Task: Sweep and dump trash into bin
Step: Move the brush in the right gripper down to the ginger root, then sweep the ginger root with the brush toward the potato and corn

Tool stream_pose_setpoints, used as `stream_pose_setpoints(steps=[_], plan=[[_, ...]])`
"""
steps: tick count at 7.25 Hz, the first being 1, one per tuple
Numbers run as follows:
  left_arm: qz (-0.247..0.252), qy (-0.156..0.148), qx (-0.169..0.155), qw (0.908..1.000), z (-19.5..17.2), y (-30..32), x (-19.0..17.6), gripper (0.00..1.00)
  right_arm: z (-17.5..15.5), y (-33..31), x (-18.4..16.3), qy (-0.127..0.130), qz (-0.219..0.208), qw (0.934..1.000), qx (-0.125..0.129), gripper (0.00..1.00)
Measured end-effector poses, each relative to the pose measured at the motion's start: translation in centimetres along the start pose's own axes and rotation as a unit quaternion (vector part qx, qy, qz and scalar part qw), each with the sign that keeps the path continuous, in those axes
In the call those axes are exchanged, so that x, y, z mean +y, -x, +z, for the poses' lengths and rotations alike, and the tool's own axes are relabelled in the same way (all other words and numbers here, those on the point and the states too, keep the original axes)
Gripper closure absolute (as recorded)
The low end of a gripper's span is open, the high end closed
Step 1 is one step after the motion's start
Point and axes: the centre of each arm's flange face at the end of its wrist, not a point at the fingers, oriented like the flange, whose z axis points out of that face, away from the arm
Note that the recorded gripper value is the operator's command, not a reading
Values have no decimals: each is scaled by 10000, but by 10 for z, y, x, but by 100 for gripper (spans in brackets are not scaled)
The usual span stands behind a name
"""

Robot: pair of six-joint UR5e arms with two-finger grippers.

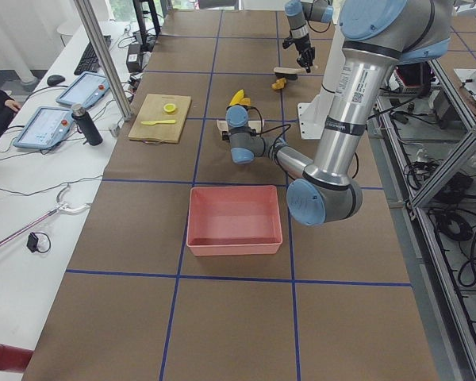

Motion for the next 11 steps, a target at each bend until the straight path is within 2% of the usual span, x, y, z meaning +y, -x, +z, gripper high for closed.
stream_pose_setpoints(steps=[4, 6, 8, 9, 11], plan=[[3, 7, -38, 10000, 0, 1, 0, 7, -17, 100, 35, -155, -7, 9997, -207, 100], [0, 14, -65, 10000, 0, 1, 0, 7, -21, 133, 35, -209, -7, 9994, -267, 100], [-3, 16, -73, 10000, 0, 2, 0, 7, -54, 143, 21, -62, 158, 9995, -275, 100], [-4, 17, -70, 10000, 0, 1, 0, 7, -60, 138, 20, -14, 191, 9996, -223, 100], [-1, 17, -71, 10000, 0, 1, 0, 7, -43, 115, 14, -60, 305, 9995, 114, 100]])
